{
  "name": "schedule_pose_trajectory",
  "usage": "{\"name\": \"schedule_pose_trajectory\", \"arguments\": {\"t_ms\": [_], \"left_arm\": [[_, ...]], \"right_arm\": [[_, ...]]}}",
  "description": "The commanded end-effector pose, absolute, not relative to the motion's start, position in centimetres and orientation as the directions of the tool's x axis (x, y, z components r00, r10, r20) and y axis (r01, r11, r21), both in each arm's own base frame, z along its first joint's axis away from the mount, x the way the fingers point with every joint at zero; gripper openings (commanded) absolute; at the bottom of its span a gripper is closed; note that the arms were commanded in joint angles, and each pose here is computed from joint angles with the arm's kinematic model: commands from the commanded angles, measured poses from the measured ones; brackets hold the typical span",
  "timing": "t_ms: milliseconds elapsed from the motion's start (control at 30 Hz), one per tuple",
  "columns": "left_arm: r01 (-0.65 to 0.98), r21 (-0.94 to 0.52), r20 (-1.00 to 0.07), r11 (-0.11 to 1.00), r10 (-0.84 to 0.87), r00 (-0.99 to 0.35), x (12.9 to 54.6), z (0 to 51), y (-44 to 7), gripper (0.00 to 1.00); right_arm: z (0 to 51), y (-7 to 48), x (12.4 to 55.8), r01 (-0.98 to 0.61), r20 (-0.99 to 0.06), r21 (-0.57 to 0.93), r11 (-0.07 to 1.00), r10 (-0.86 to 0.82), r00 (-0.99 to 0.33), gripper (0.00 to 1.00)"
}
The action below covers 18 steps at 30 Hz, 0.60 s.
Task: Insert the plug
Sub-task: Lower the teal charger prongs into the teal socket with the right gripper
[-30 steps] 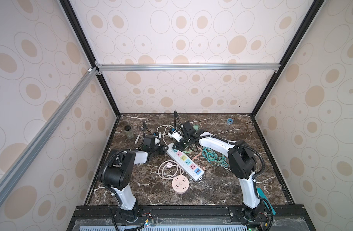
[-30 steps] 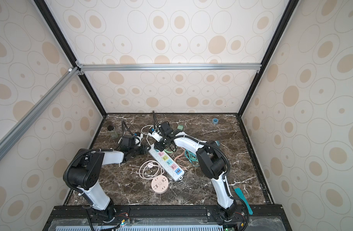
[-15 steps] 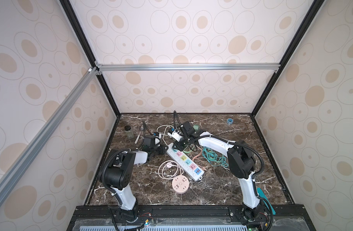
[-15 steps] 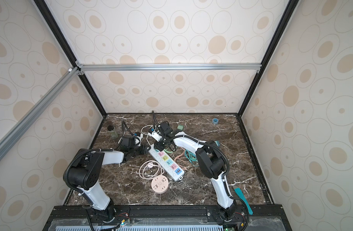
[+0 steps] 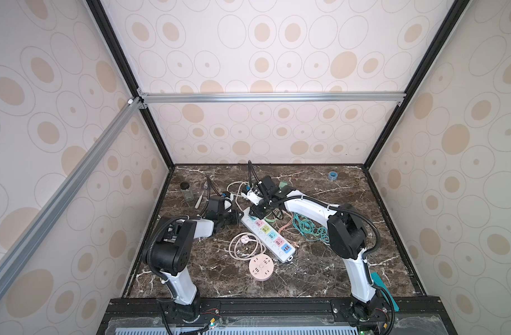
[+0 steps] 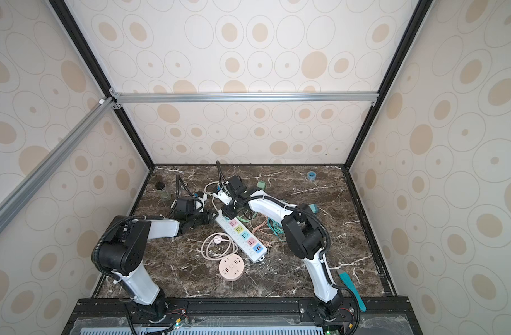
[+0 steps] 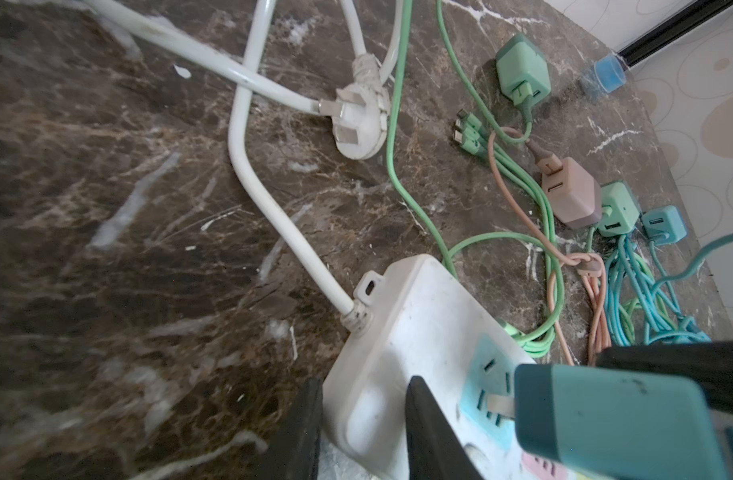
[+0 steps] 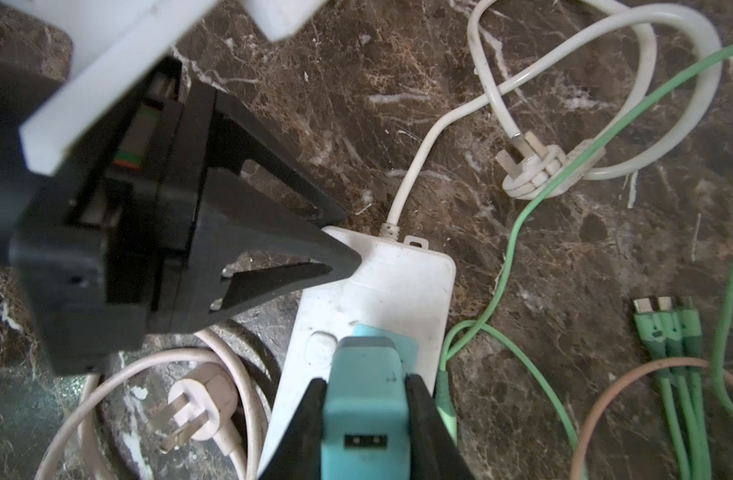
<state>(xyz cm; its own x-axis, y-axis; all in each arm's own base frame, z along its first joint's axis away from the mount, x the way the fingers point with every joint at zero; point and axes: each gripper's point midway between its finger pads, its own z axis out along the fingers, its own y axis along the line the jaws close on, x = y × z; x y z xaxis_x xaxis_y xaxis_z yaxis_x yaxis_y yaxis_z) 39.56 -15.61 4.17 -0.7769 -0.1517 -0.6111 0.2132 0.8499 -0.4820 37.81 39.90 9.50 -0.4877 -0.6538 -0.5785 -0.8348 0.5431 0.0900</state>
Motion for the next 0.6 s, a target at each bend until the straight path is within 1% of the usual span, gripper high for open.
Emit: {"name": "schedule_pose_trajectory", "arguments": {"t_ms": [0, 267, 567], "left_arm": [[0.222, -0.49, -0.601, 0.843, -0.143, -0.786, 39.6, 4.3, -15.9, 0.34], [0.224, -0.492, -0.601, 0.841, -0.142, -0.787, 39.5, 4.4, -15.9, 0.34], [0.226, -0.492, -0.605, 0.841, -0.143, -0.783, 39.6, 4.6, -15.8, 0.34]], "right_arm": [[7.6, 39.1, 37.5, -0.813, -0.509, 0.072, 0.578, -0.68, -0.528, 0.01], [7.3, 38.9, 37.8, -0.779, -0.481, 0.021, 0.627, -0.677, -0.558, 0.01], [6.1, 38.6, 38.6, -0.705, -0.441, -0.025, 0.709, -0.641, -0.628, 0.01]]}}
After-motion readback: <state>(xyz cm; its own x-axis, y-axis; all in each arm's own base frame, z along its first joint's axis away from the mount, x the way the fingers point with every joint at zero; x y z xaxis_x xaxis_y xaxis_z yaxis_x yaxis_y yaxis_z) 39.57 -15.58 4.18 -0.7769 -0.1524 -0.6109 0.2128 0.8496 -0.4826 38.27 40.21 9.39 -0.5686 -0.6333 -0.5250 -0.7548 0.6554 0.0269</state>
